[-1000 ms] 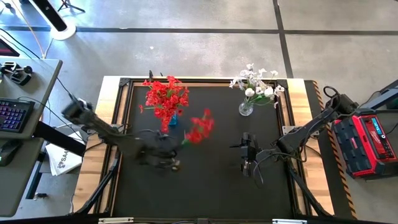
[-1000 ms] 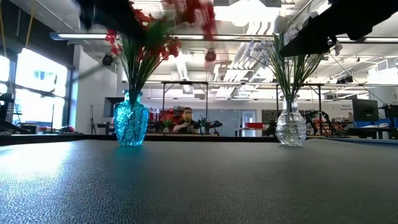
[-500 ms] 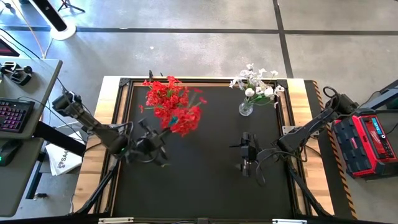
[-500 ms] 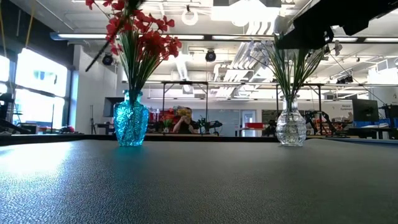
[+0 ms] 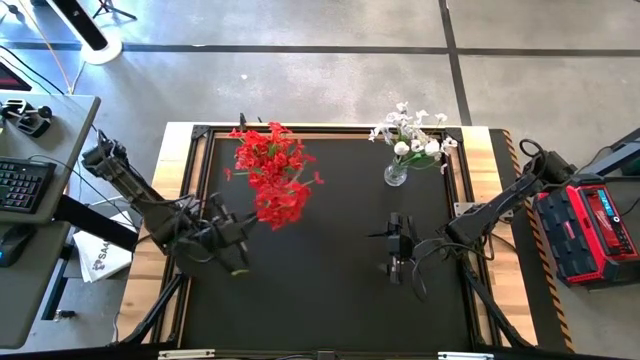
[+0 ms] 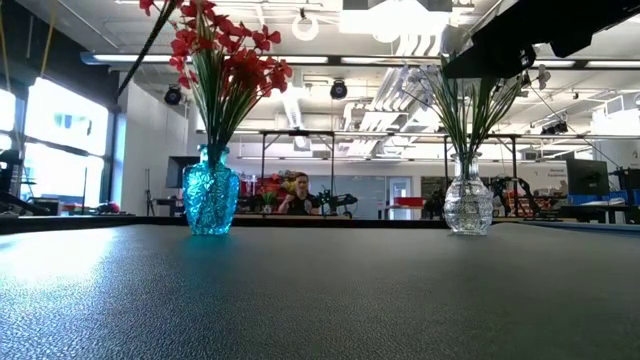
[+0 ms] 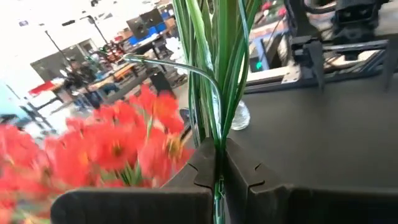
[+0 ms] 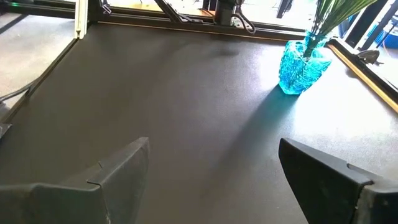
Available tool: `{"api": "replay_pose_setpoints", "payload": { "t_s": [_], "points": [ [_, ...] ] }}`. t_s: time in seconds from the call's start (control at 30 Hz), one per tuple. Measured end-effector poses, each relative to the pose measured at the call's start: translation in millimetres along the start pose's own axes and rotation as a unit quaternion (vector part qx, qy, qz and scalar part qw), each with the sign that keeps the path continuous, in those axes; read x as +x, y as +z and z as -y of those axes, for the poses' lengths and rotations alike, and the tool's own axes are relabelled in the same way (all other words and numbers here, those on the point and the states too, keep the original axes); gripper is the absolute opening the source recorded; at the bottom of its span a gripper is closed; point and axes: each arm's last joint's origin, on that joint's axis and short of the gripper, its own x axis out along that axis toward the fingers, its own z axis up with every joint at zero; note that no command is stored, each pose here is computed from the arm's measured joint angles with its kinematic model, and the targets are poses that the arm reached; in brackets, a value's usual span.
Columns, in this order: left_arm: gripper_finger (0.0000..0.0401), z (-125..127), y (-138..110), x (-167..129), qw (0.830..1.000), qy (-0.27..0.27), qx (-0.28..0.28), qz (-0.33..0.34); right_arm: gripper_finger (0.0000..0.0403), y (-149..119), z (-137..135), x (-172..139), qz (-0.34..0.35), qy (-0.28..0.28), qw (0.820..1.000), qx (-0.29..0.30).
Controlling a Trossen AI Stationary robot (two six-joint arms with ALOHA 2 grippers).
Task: Sort flowers into vase by color
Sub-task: Put the red flowers into the blue vase
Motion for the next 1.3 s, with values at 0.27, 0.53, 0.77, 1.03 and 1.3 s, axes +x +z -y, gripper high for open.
{"api": "replay_pose_setpoints", "payload": {
  "t_s": [0.27, 0.53, 0.77, 1.03, 1.3],
  "points": [
    [0.0, -7.5, -39.8, -4.3, 0.982, -0.103, -0.109, 0.117, 0.033, 0.1, 0.0, 0.0, 0.0, 0.0, 1.0, -0.001],
    [0.0, -26.9, -52.5, -5.4, 0.946, -0.12, -0.078, 0.292, 0.033, 4.7, -0.7, -0.1, 0.022, 0.002, 1.0, 0.011],
    [0.0, -36.1, -71.4, 8.4, 0.968, -0.032, -0.025, 0.247, 0.033, 4.9, -0.8, 0.0, 0.023, 0.003, 1.0, 0.014],
    [0.0, -61.9, -105.6, 17.0, 0.957, 0.022, -0.029, 0.288, 0.033, 5.4, -0.9, -0.1, 0.025, 0.003, 1.0, 0.015],
    [0.0, -76.8, -116.8, 33.9, 0.947, 0.029, -0.038, 0.318, 0.033, 6.8, -0.1, 0.5, 0.032, 0.001, 0.999, 0.014]
  ]
}}
